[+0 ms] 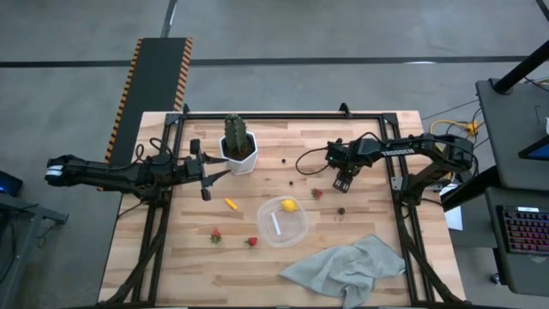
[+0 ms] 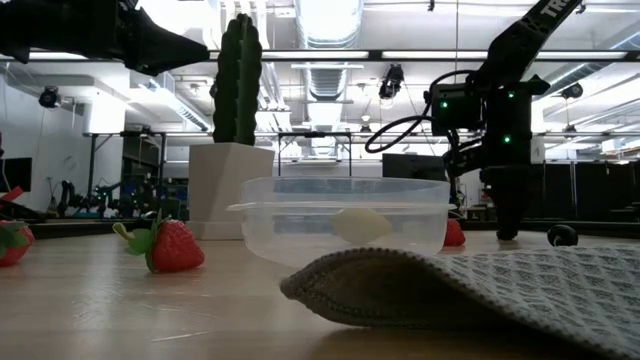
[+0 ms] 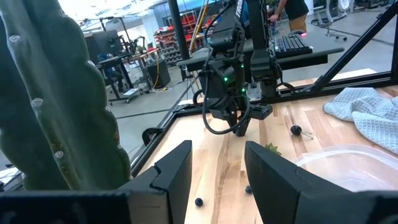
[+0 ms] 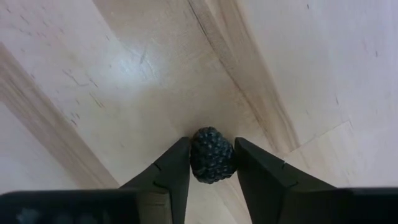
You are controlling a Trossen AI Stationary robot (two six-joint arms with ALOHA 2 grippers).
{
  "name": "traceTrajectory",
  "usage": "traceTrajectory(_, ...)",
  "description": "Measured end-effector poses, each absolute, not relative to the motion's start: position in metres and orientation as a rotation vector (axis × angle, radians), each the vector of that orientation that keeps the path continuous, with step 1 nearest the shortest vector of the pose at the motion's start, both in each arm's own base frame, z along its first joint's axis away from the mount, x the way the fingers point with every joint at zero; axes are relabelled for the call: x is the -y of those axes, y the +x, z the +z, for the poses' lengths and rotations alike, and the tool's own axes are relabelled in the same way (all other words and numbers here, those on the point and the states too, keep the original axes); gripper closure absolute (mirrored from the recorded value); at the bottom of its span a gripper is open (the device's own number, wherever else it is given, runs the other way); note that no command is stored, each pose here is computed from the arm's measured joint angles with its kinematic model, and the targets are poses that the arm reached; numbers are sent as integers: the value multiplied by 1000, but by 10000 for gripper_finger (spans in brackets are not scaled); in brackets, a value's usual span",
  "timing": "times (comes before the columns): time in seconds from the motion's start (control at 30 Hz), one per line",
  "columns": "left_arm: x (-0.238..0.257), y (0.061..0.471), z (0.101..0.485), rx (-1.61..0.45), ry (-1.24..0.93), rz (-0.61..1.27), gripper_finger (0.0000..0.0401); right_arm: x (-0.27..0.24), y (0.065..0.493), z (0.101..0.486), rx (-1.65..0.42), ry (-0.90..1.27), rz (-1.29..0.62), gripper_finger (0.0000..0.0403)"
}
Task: Pick and placing Produce into tupperware
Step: Put the blackberry into the transparent container
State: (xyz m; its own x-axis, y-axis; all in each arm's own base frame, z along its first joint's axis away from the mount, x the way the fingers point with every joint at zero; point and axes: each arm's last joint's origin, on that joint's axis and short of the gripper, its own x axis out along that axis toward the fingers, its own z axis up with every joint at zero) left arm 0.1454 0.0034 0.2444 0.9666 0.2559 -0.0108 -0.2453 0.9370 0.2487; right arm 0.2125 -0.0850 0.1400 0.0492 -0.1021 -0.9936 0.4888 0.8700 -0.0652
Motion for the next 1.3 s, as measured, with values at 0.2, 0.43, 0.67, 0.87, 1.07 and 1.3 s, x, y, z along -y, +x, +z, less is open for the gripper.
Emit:
traceTrajectory(0.2,-3,145,244,-44,249,256,266,85,212,140,-1460,332,-459,299)
traceTrajectory(0.43,-3,145,244,-43,249,256,266,85,212,140,-1462,330,-456,318)
traceTrajectory(0.67,-3,145,244,-43,249,256,266,85,212,140,-1462,336,-448,320)
traceTrajectory(0.87,-3,145,244,-43,249,256,266,84,213,142,-1464,360,-423,322)
traceTrajectory(1.07,-3,145,244,-43,249,256,266,85,216,151,-1442,367,-409,322)
traceTrajectory(1.3,-3,145,245,-42,249,256,266,76,224,182,-1342,377,-354,322)
